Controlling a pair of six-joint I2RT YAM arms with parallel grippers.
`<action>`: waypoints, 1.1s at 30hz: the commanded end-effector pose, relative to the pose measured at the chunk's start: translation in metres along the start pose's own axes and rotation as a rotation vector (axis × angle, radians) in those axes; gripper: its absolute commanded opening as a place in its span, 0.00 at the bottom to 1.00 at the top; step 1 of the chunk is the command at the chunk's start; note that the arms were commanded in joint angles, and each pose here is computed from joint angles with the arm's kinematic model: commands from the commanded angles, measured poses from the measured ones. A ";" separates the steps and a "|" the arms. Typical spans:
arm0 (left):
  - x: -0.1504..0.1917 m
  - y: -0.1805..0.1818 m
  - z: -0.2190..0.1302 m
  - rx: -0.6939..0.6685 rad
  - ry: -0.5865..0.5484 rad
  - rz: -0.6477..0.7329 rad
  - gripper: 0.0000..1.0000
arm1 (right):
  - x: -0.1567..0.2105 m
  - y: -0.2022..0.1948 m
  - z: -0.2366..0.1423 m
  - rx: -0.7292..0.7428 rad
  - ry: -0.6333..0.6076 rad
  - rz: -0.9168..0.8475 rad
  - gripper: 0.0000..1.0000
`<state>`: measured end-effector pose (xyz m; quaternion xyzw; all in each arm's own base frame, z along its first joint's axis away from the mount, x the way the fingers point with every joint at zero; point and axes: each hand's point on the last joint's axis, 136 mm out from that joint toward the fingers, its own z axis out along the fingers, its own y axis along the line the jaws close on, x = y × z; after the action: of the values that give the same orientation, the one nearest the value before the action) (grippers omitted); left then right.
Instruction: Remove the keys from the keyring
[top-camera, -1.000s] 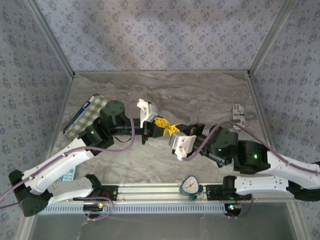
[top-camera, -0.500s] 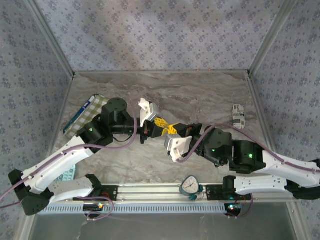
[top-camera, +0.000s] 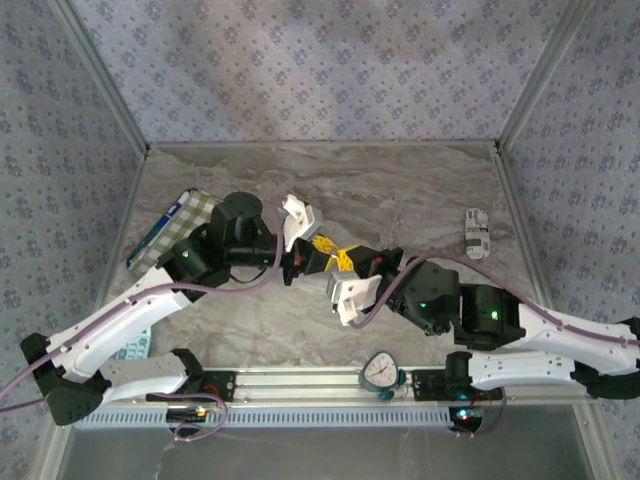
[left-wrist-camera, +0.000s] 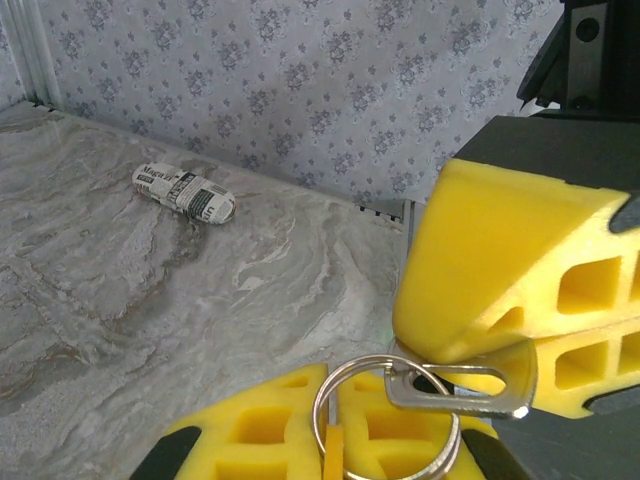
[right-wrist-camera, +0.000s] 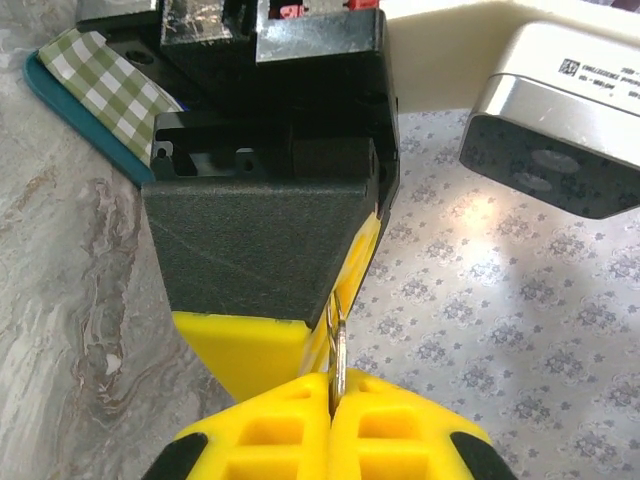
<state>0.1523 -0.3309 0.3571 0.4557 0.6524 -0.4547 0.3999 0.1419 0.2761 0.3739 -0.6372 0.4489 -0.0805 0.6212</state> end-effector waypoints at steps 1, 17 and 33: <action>-0.061 -0.008 -0.006 0.005 -0.188 0.070 0.00 | -0.030 0.084 0.004 -0.288 -0.180 -0.160 0.00; -0.066 -0.029 -0.004 0.080 -0.196 0.102 0.00 | -0.036 0.094 0.010 -0.327 -0.240 -0.070 0.00; -0.061 -0.050 -0.002 0.127 -0.177 0.154 0.00 | -0.027 0.111 0.039 -0.375 -0.194 -0.066 0.00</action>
<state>0.1485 -0.3293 0.3410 0.4559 0.6794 -0.4339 0.3772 0.1475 0.2947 0.3673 -0.6317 0.4399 -0.0482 0.6364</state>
